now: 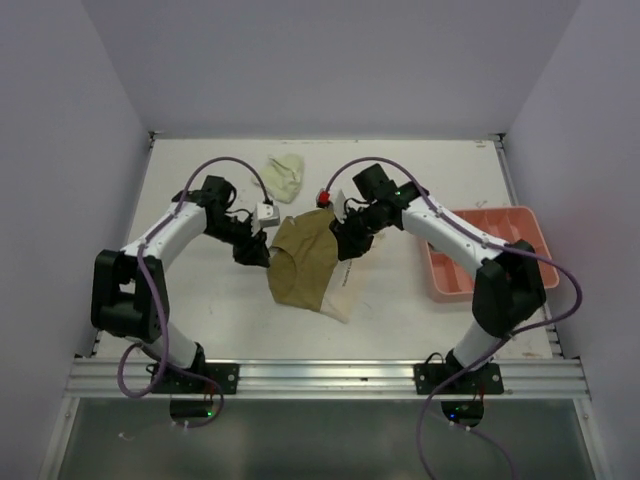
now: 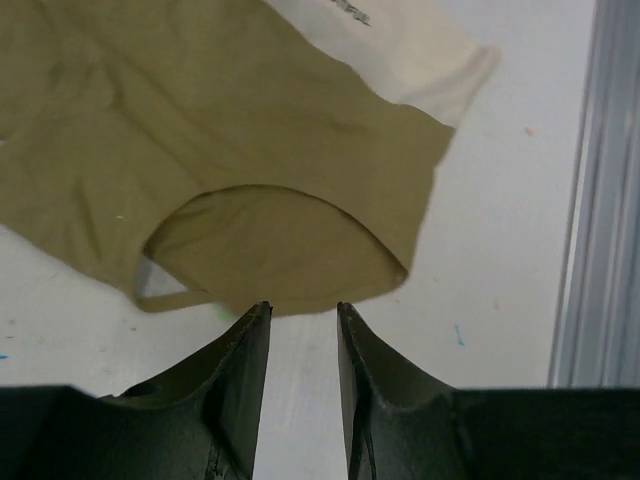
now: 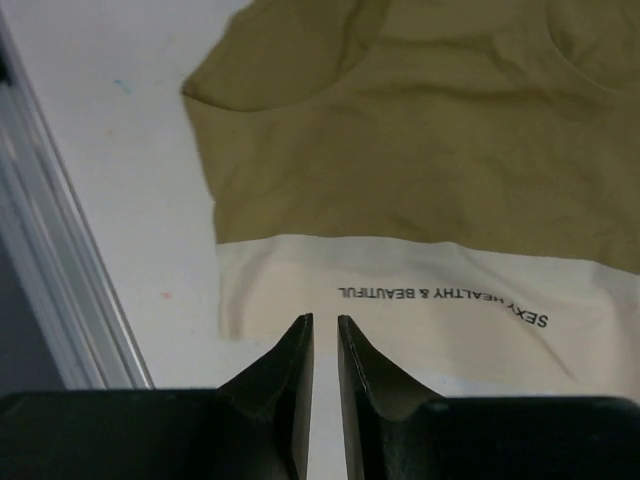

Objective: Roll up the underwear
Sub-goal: Flatten the underwear

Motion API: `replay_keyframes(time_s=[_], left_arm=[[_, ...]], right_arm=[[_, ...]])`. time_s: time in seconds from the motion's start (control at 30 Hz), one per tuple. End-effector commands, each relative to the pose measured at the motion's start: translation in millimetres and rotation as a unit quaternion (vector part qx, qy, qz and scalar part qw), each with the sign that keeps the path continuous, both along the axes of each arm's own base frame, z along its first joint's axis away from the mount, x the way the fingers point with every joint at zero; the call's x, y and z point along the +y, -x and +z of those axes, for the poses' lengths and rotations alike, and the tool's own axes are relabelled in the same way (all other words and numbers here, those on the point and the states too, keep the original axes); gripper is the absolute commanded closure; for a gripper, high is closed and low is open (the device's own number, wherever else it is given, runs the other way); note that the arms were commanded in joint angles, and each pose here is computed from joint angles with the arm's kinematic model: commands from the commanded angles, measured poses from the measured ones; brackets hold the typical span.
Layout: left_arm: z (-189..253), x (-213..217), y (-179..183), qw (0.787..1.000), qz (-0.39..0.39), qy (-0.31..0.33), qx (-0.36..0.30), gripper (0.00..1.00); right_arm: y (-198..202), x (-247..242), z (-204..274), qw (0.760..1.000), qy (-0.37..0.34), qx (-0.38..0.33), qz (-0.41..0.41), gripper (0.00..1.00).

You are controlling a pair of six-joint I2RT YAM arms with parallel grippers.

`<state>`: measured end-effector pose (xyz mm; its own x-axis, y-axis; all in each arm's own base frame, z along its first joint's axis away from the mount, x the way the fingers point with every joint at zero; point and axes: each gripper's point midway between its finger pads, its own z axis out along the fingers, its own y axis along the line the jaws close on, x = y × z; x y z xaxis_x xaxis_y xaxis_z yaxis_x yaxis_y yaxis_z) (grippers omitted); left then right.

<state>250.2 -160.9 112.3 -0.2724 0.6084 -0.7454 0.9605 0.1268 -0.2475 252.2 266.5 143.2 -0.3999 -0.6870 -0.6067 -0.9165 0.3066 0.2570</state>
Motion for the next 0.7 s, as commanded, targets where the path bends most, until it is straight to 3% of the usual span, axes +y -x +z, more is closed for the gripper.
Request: replay_keyframes(time_s=[0.0, 0.17, 0.3, 0.5, 0.67], left_arm=[[5.6, -21.2, -71.7, 0.992, 0.124, 0.016, -0.036, 0.64], [-18.6, -47.0, -90.0, 0.986, 0.167, 0.008, 0.018, 0.66], [-46.9, -44.3, -95.1, 0.978, 0.196, -0.027, 0.065, 0.69], [-86.1, -27.0, -94.7, 0.963, 0.232, -0.084, 0.109, 0.74], [-100.9, 8.2, -83.7, 0.949, 0.25, -0.134, 0.136, 0.77]], right_arm=[[-43.8, 7.2, -17.8, 0.995, 0.017, 0.001, -0.095, 0.81], [-57.6, 5.6, -58.0, 0.99, 0.047, 0.014, -0.13, 0.83], [-47.8, 7.9, -90.7, 0.986, 0.062, 0.071, -0.14, 0.85], [-6.1, 9.8, -128.6, 0.976, 0.075, 0.14, -0.147, 0.85], [37.4, 26.3, -120.8, 0.978, 0.062, 0.173, -0.097, 0.84]])
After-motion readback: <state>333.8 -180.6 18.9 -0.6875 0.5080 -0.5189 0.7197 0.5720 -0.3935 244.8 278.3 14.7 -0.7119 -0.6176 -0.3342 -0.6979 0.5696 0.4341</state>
